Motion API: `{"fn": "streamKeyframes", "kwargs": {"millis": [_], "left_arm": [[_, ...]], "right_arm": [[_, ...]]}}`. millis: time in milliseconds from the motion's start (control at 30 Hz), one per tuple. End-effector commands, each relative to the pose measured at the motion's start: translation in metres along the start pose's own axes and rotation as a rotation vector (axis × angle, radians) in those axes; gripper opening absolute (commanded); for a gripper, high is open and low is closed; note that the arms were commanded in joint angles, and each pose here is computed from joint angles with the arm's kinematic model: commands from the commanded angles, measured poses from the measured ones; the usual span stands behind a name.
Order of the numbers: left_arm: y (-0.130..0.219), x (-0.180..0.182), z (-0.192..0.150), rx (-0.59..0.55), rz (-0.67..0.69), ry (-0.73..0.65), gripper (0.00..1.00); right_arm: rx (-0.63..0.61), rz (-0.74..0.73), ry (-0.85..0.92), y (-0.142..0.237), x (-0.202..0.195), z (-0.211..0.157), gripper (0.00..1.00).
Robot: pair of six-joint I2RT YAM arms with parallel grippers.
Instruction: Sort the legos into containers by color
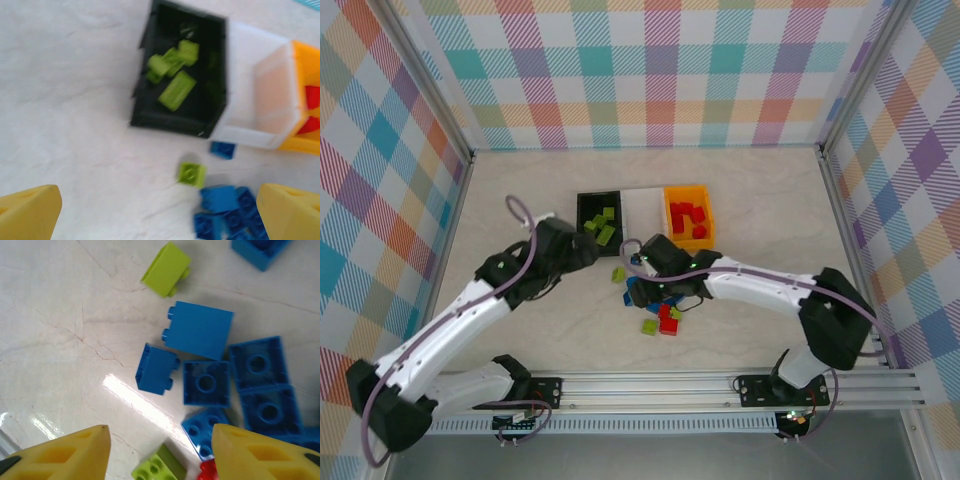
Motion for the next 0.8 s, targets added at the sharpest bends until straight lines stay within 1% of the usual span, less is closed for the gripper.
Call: {"fn": "streamKeyframes", "kwargs": {"millis": [0, 100, 233, 333, 533, 633, 700, 767], "left_arm": [[0.008, 0.026, -0.017, -0.007, 0.064, 0.062, 1.0], [0.012, 0.034, -0.027, 0.007, 0.07, 0.068, 1.0], [0.015, 0.038, -0.029, 0.012, 0.08, 0.061, 1.0], [0.016, 0.038, -0.028, 0.008, 0.076, 0.062, 1.0], [0.013, 0.041, -0.03, 0.014, 0.103, 0.045, 1.0], [0.013, 0.043, -0.031, 0.007, 0.108, 0.047, 1.0], [0.012, 0.043, -0.031, 0.004, 0.106, 0.052, 1.0], [0.012, 0.043, -0.031, 0.006, 0.103, 0.052, 1.0]], "right_arm": [[-0.047, -0.053, -0.019, -0.014, 0.002, 0.022, 0.64], [-0.07, -0.129, -0.033, -0.027, -0.002, 0.034, 0.69], [-0.091, -0.213, -0.044, -0.04, -0.006, 0.047, 0.68], [-0.076, -0.263, -0.04, -0.051, -0.009, 0.05, 0.67], [-0.024, -0.301, 0.001, -0.064, -0.008, 0.039, 0.66], [0.003, -0.346, -0.011, -0.071, -0.015, 0.031, 0.65], [0.012, -0.362, -0.013, -0.077, -0.018, 0.028, 0.63], [0.013, -0.355, -0.016, -0.079, -0.018, 0.027, 0.59]]}}
Point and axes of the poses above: each hand's point on the last joint's axis, 136 mm out from that joint toward the fingers, its own y axis back along the fingers, its own x axis along the line the jaws close on, z = x × y, the point moved 5 cm from there along y, back along the fingers, and after that the axes turned 10 degrees about -y, right-handed, at the moved point
